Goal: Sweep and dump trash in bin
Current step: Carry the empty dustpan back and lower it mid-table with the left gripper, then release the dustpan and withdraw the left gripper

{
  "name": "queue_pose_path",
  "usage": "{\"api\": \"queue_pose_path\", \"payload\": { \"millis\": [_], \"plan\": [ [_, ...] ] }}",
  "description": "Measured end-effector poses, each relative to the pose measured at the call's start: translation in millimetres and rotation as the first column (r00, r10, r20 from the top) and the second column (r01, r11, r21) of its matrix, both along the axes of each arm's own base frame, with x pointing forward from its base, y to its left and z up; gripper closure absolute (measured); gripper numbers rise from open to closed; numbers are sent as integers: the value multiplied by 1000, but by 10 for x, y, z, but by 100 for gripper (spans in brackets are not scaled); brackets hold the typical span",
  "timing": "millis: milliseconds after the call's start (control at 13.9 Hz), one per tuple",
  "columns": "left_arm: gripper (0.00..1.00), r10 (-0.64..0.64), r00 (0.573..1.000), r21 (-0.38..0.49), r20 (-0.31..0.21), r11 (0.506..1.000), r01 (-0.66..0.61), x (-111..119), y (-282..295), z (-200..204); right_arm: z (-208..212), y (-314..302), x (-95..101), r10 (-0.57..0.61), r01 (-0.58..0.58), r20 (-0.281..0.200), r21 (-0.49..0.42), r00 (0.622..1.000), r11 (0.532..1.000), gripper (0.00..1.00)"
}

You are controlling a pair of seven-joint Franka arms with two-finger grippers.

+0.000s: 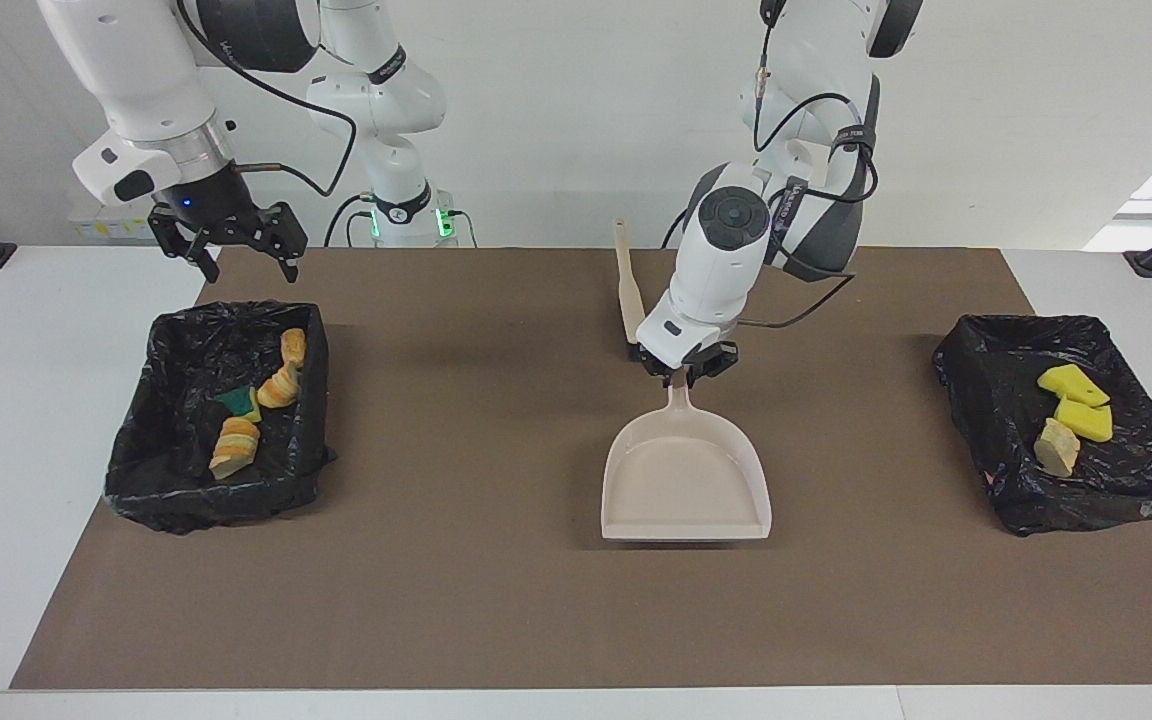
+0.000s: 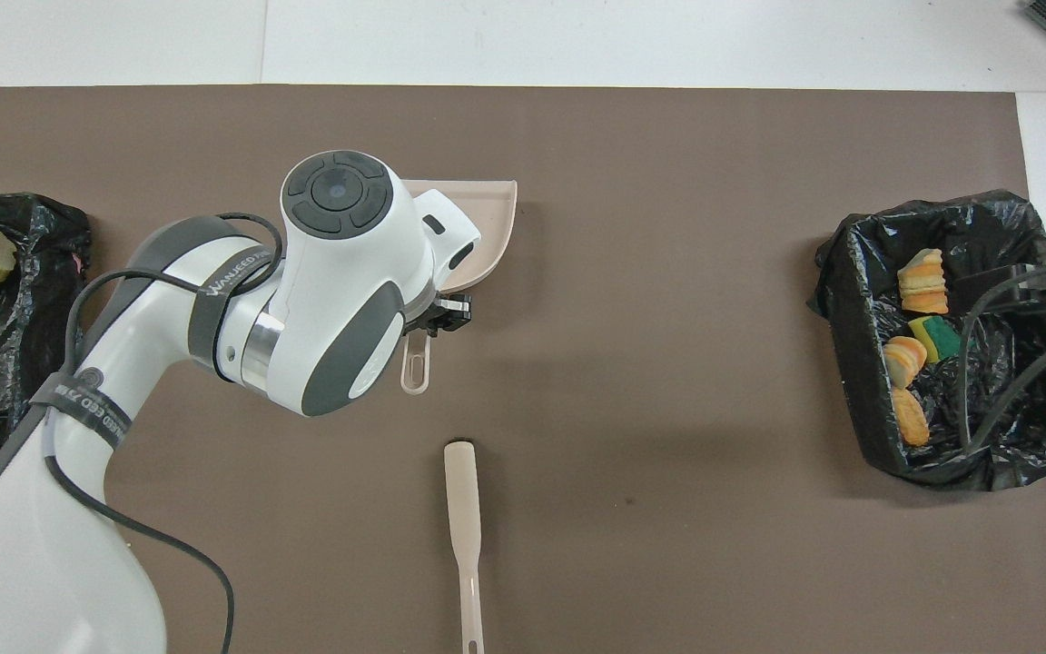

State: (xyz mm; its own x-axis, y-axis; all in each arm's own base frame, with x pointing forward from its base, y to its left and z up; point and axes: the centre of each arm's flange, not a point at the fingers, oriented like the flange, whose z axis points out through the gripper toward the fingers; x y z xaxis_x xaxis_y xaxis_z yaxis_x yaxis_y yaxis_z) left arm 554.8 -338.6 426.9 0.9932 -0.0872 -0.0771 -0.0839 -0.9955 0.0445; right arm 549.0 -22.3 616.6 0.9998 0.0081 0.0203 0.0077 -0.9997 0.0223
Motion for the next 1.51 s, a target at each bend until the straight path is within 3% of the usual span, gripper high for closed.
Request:
{"api": "queue_pose_path", "payload": {
  "millis": [431,862,934,1006,1150,1366,1438,1509],
  "plan": [
    [68,-19,1000,-13,-9,1000,19,-134,-231,-271,-7,26,0,-41,41,-1,3,999,999,0],
    [67,42,999,-3,-17,999,-42,-315,-371,-562,-9,36,1,-50,50,-1,3,999,999,0],
    [61,45,999,-2,-17,999,-45,-316,-372,-560,-9,36,1,-50,50,-1,3,999,999,0],
    [61,46,999,-3,-15,999,-46,-311,-367,-555,-9,36,1,-50,50,-1,3,999,999,0],
    [47,51,999,-9,-4,999,-51,-286,-349,-514,-9,36,1,-50,50,-1,3,999,999,0],
    [8,73,997,-26,33,997,-73,-227,-220,-235,-9,36,1,-50,50,-1,3,999,999,0],
    [0,89,995,-29,42,996,-88,-204,-113,-116,-9,36,1,-50,50,-1,3,999,999,0],
    [0,113,992,-33,53,993,-112,-171,49,6,-9,36,1,-50,50,-1,3,999,999,0]
  ]
}}
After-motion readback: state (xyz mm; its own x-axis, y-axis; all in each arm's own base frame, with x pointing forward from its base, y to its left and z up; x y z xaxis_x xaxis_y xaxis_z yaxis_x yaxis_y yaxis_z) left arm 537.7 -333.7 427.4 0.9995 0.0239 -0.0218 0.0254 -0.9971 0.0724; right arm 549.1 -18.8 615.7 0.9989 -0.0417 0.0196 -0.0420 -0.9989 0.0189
